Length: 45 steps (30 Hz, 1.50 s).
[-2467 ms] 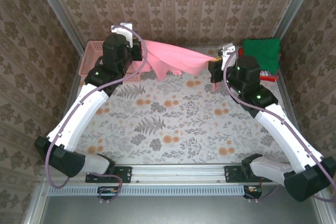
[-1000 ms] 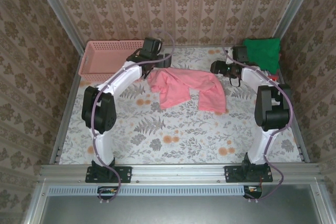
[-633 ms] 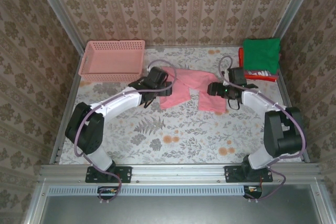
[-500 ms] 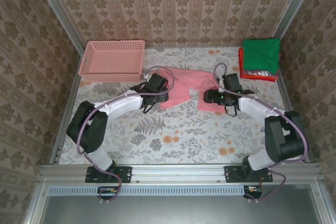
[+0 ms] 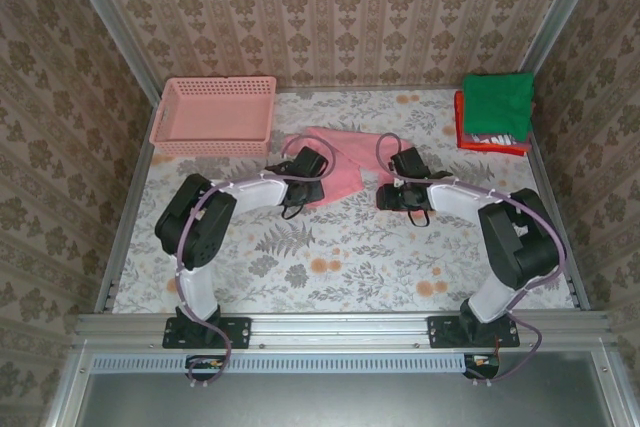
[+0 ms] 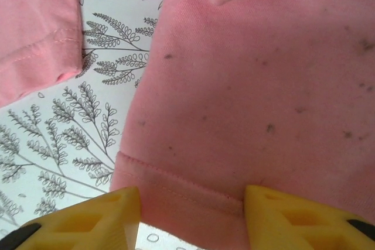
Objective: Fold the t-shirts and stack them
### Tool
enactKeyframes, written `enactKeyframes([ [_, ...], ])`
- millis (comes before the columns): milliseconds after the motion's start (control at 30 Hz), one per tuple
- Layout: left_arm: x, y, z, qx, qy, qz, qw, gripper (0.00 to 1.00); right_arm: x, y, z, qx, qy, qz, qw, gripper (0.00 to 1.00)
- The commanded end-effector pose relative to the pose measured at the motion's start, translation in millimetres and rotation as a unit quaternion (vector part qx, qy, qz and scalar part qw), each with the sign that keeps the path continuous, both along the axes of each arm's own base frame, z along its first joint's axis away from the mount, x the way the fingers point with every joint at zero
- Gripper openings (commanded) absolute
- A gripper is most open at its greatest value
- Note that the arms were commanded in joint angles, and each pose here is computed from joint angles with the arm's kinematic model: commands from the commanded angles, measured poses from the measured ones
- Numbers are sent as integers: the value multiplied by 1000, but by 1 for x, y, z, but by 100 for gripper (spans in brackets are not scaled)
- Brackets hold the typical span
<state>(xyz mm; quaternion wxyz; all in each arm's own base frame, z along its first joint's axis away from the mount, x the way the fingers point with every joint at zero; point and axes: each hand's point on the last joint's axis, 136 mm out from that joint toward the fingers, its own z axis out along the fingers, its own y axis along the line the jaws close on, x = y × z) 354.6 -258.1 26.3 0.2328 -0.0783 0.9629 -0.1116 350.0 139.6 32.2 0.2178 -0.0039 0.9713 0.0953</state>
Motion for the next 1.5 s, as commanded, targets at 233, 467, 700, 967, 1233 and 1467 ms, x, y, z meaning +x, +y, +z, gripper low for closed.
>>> enactKeyframes([
  [233, 3, -2, -24, -22, 19, 16, 999, 0, 12, -7, 7, -45, -6, -7, 999, 3],
  [467, 10, 20, 24, -8, -49, 15, 999, 0, 20, -26, 89, -18, -119, -28, 992, 0],
  [700, 15, 58, 130, 10, -164, 29, 986, 0, 18, -67, 209, 6, -265, -62, 962, 0],
  [967, -1, 101, 195, -6, -213, 57, 975, 0, 9, -94, 269, 17, -312, -70, 947, 0],
  [1233, -33, 139, 243, -19, -259, 87, 962, 0, 5, -113, 284, 33, -320, -109, 941, 0],
  [1467, -43, 150, 210, 8, -218, 87, 972, 0, 20, -129, 229, 44, -212, -176, 960, 0],
])
